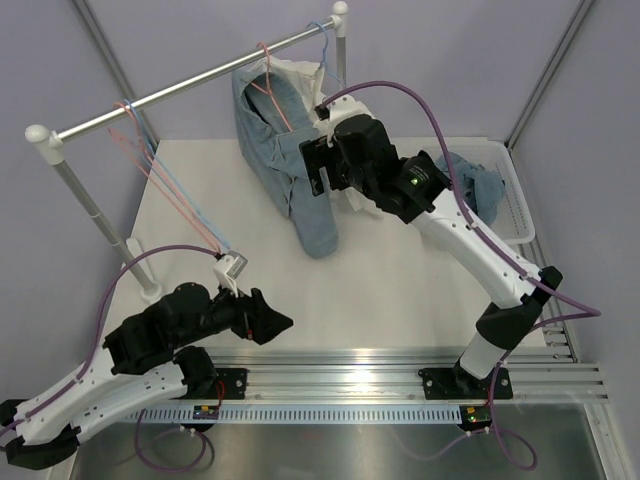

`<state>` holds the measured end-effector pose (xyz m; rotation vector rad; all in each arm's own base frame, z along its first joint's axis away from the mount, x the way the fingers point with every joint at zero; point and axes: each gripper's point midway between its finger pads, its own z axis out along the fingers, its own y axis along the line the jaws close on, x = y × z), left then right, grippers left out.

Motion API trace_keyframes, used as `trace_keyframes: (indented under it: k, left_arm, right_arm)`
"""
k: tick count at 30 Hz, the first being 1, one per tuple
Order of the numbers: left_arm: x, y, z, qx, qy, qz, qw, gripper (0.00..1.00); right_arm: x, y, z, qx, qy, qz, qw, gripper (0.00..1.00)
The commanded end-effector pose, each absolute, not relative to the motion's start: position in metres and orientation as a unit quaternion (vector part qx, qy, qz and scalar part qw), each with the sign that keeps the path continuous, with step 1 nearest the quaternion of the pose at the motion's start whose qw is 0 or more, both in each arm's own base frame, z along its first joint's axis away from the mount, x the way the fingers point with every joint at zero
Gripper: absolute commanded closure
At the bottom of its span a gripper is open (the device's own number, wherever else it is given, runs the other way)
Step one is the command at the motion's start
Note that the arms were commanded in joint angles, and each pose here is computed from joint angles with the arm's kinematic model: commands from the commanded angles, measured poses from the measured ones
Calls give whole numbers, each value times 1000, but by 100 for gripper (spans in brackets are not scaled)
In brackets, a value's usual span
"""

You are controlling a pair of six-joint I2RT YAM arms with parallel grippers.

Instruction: Remove the skirt from the hanger

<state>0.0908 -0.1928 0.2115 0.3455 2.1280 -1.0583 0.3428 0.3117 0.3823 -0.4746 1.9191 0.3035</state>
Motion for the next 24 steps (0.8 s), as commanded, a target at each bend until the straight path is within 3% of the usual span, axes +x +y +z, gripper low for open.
trace_keyframes:
  k: [1, 8, 14, 15, 16, 17, 18, 24]
  left_arm:
    - [92, -202, 221, 141, 813, -430, 367, 1]
    - [94, -203, 219, 144, 815, -425, 367, 1]
    - [92, -202, 220, 142, 815, -427, 366, 1]
    - [92, -202, 222, 142, 814, -427, 367, 1]
    - [92, -200, 222, 141, 814, -427, 368, 1]
    - [92, -199, 222, 141, 815, -424, 368, 1]
    - [92, -197, 223, 140, 813, -425, 371, 1]
    - [91, -193, 222, 139, 815, -422, 373, 1]
  right_arm:
    - [349, 326, 379, -244, 791, 160, 538, 10]
    - [370, 347, 351, -270, 796, 186, 509, 18]
    - [390, 369, 341, -307, 793, 190, 491, 48]
    - [392, 370, 340, -307, 793, 188, 490, 48]
    - [395, 374, 335, -311, 794, 188, 486, 64]
    - [396, 375, 340, -311, 790, 190, 492, 73]
    - [397, 375, 341, -310, 790, 189, 494, 97]
    - [399, 368, 357, -295, 779, 183, 522, 100]
